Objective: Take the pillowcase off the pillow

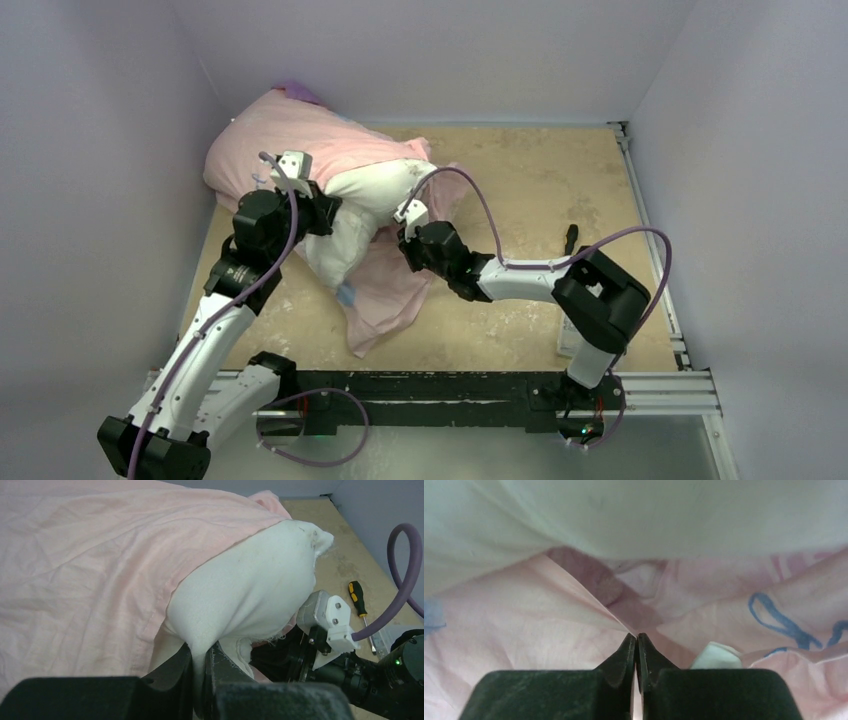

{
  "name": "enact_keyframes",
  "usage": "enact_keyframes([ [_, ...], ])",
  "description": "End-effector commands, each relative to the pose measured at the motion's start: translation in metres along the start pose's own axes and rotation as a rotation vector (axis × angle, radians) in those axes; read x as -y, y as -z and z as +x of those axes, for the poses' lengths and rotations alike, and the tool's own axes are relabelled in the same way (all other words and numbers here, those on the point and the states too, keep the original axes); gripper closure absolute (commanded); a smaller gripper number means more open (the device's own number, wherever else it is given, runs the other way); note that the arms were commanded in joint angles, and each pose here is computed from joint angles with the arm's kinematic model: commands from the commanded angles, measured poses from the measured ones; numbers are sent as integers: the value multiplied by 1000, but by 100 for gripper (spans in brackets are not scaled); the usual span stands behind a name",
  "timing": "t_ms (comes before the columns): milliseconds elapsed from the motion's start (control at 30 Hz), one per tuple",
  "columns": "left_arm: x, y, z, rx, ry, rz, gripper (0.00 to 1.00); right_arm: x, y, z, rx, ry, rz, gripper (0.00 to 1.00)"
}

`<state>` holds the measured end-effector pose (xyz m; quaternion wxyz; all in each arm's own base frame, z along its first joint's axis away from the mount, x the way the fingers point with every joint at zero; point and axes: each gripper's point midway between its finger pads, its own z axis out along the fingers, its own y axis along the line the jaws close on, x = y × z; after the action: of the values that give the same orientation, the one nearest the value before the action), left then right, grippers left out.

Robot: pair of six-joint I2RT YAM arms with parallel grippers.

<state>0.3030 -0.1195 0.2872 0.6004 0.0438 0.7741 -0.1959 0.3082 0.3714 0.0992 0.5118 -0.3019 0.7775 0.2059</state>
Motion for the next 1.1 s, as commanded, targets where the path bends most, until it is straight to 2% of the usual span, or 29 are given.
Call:
enact_keyframes([
  [0, 25, -2, -42, 140, -35, 135, 100, 11, 16, -72, 194, -115, 61, 89],
  [100, 31, -7, -36, 107, -31, 173, 100, 3, 39, -94, 278, -158, -6, 68],
  [267, 40, -13, -27, 68, -17, 231, 100, 15, 75, -111, 359, -241, 27, 49],
  [400, 47, -17, -20, 40, -12, 273, 100, 17, 105, -128, 415, -315, 13, 29],
  [500, 52, -19, -16, 18, -5, 306, 98, 8, 124, -144, 448, -328, -53, 20],
  [600, 53, -18, -17, 8, -8, 311, 66, 0, 136, -161, 469, -319, -108, 12],
  [633, 47, -14, -24, 31, -17, 264, 47, 1, 135, -170, 482, -283, -93, 8],
  [667, 42, -11, -28, 50, -21, 233, 42, 0, 131, -170, 471, -270, -97, 6],
  [767, 22, 1, -42, 120, -25, 111, 33, -12, 114, -163, 415, -248, -122, 3],
  [867, -12, 15, -49, 181, -6, -87, 29, -29, 95, -155, 353, -238, -112, 2],
  [1000, -68, 42, -48, 230, 33, -410, 25, -44, 67, -129, 223, -237, -74, 2],
  [1067, -83, 54, -46, 243, 48, -503, 25, -50, 56, -107, 142, -242, -43, 2],
])
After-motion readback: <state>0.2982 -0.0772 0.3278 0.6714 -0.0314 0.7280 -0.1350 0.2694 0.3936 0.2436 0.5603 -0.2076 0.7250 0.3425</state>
